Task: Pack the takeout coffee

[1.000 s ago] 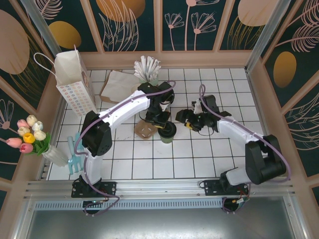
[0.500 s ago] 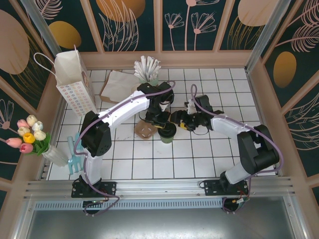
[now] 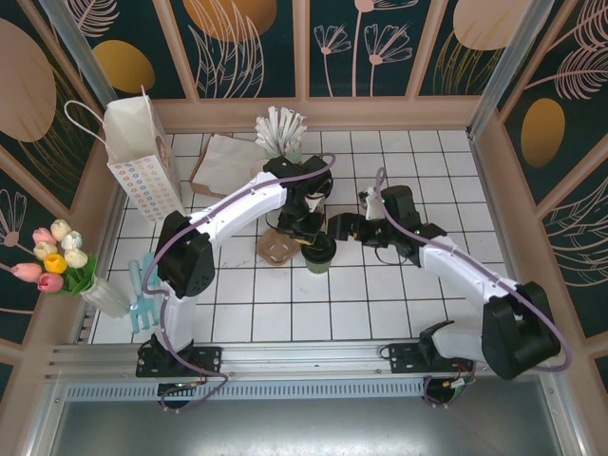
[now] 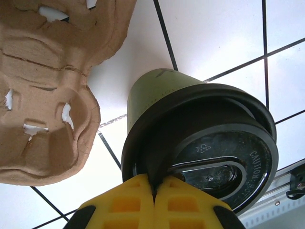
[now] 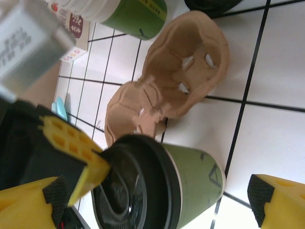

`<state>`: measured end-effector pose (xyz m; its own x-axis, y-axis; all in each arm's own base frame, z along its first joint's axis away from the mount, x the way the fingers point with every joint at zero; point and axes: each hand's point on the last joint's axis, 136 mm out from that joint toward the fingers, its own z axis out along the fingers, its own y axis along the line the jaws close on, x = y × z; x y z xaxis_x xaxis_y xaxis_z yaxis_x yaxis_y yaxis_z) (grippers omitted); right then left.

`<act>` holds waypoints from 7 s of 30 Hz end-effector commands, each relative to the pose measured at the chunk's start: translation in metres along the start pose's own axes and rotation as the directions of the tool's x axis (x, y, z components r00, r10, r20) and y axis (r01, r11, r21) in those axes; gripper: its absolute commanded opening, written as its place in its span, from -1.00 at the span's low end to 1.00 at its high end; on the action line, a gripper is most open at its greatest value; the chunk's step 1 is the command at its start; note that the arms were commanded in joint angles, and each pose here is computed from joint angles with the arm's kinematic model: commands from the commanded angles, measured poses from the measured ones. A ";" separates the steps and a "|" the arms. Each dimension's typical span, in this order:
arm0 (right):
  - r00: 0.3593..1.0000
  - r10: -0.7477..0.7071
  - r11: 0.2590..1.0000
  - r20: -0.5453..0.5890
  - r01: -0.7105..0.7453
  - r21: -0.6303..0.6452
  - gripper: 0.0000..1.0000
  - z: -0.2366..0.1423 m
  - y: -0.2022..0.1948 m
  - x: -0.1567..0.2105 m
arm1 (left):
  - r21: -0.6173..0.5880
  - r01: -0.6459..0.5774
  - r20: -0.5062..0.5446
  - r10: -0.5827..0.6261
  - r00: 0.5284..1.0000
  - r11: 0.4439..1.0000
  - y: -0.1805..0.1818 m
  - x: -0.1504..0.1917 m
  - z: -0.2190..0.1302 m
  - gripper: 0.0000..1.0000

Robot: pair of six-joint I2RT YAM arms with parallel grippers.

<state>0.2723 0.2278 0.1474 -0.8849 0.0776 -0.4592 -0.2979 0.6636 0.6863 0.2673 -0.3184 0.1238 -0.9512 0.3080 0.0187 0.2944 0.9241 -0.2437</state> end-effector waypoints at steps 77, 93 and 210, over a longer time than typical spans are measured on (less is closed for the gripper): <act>0.968 0.237 0.969 -0.086 -0.228 0.100 0.24 0.013 -0.017 0.036 | -0.061 0.030 -0.064 -0.034 0.997 0.998 0.011 -0.002 0.046 -0.79; 0.952 0.283 0.925 -0.119 -0.238 0.298 0.00 0.016 -0.057 0.061 | 0.093 0.017 0.071 -0.024 0.997 0.996 -0.012 -0.024 -0.005 -0.56; 0.997 -0.079 0.981 -0.027 0.082 0.176 0.98 0.013 0.026 0.002 | 0.035 0.389 0.301 -0.381 0.874 0.921 0.097 -0.015 0.001 0.97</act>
<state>0.2670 0.2521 0.1474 -0.9024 0.0418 -0.4289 -0.2290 0.7966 0.5595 0.3120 -0.2369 0.1046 -0.9722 -0.1400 -0.1878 -0.0858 0.9588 -0.2707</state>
